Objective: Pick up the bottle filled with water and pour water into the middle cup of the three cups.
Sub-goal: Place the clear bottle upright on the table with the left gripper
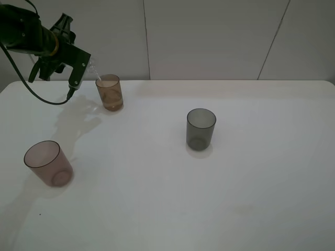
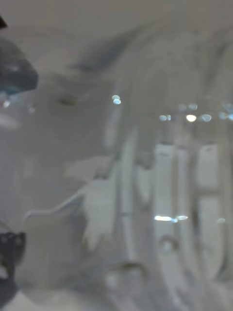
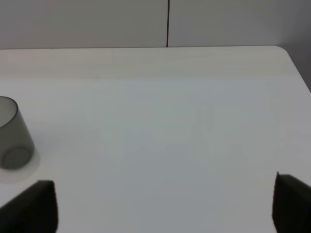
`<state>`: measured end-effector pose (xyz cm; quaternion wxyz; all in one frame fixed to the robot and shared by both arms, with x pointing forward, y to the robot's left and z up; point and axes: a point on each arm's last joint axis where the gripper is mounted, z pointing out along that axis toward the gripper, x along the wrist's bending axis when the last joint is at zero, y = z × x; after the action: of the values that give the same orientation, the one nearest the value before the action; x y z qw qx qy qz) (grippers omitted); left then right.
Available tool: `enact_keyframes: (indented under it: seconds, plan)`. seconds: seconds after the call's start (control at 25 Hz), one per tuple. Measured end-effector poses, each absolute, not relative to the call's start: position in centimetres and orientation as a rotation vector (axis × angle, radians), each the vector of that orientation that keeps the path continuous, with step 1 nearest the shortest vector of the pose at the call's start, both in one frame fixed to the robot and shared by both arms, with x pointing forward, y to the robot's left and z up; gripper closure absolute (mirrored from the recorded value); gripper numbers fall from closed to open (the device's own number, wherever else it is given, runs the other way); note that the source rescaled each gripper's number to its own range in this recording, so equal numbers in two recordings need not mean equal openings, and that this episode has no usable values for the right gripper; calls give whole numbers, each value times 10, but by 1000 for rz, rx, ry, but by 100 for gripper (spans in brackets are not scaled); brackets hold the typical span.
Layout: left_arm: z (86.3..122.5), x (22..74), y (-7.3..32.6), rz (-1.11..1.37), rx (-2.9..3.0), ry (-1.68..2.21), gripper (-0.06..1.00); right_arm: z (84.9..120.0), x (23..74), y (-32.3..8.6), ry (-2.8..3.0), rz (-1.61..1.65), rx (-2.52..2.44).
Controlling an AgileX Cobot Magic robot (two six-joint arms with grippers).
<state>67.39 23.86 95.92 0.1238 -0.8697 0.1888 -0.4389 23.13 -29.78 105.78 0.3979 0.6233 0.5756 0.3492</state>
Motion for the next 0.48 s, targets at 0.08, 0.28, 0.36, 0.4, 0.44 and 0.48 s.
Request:
enact_keyframes:
  seconds: [0.08,0.28,0.36,0.4,0.44,0.48]
  plan:
    - [959,674,238,-1286,-2540,563,94,1058,231,-298,1457,884,1578]
    - [959,674,237,-1288,-2530,592,94,1058,231,-298,1457,884,1578]
    - [960,674,237,-1286,-2516,614,94,1058,231,-298,1457,884,1578]
    - [960,674,237,-1285,-2510,622,94,1058,231,-298,1457,884,1578]
    - [960,674,237,-1285,-2509,625,94,1058,231,-298,1457,884,1578]
    - [960,674,237,-1285,-2507,627,94,1058,231,-298,1457,884,1578]
